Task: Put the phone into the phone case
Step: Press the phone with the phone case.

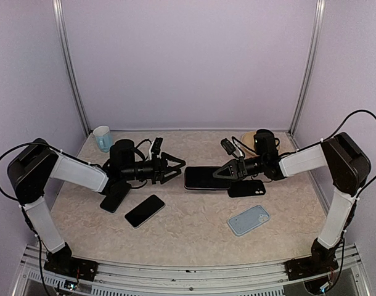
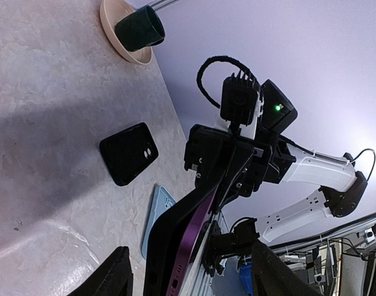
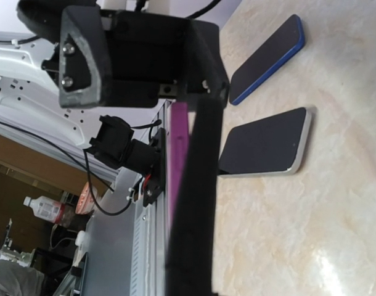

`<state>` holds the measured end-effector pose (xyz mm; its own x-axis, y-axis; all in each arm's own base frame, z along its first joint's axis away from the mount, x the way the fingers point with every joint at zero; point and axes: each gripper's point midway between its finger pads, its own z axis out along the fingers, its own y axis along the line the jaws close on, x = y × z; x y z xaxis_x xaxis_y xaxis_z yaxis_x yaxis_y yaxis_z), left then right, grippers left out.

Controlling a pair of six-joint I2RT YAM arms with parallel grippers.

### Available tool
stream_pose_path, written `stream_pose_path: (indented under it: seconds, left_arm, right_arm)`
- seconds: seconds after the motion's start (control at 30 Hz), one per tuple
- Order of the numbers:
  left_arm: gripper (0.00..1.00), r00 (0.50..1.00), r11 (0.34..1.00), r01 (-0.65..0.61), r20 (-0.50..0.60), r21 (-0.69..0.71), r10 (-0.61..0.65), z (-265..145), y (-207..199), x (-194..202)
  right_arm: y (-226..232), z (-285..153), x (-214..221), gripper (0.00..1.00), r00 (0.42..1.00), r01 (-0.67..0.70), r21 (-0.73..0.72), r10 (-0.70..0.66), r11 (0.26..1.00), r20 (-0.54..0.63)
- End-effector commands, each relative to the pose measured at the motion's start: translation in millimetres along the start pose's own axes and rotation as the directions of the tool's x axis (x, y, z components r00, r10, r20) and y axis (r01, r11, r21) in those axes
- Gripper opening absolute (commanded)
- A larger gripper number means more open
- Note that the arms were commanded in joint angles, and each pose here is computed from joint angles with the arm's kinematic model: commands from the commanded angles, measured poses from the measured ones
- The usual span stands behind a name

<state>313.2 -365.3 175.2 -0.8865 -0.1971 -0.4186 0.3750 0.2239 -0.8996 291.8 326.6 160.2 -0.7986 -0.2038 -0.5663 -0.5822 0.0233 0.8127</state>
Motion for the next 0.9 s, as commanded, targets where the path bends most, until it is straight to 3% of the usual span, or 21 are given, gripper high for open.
stream_pose_path:
  seconds: [0.0, 0.5, 0.87]
  left_arm:
    - [0.65, 0.999, 0.999, -0.044, 0.021, -0.003, 0.044, -5, -7, -6]
    - [0.94, 0.998, 0.998, -0.065, 0.022, -0.025, 0.065, -5, -8, -7]
    - [0.99, 0.997, 0.996, -0.079, 0.021, -0.031, 0.080, -3, -12, -6]
  right_arm:
    - [21, -1, -7, 0.00, 0.997, 0.081, -0.043, -0.081, 0.996, 0.003]
    - [25, -3, -7, 0.00, 0.996, 0.085, -0.042, -0.085, 0.995, 0.004]
    - [31, -4, -7, 0.00, 0.995, 0.098, -0.042, -0.098, 0.994, 0.003]
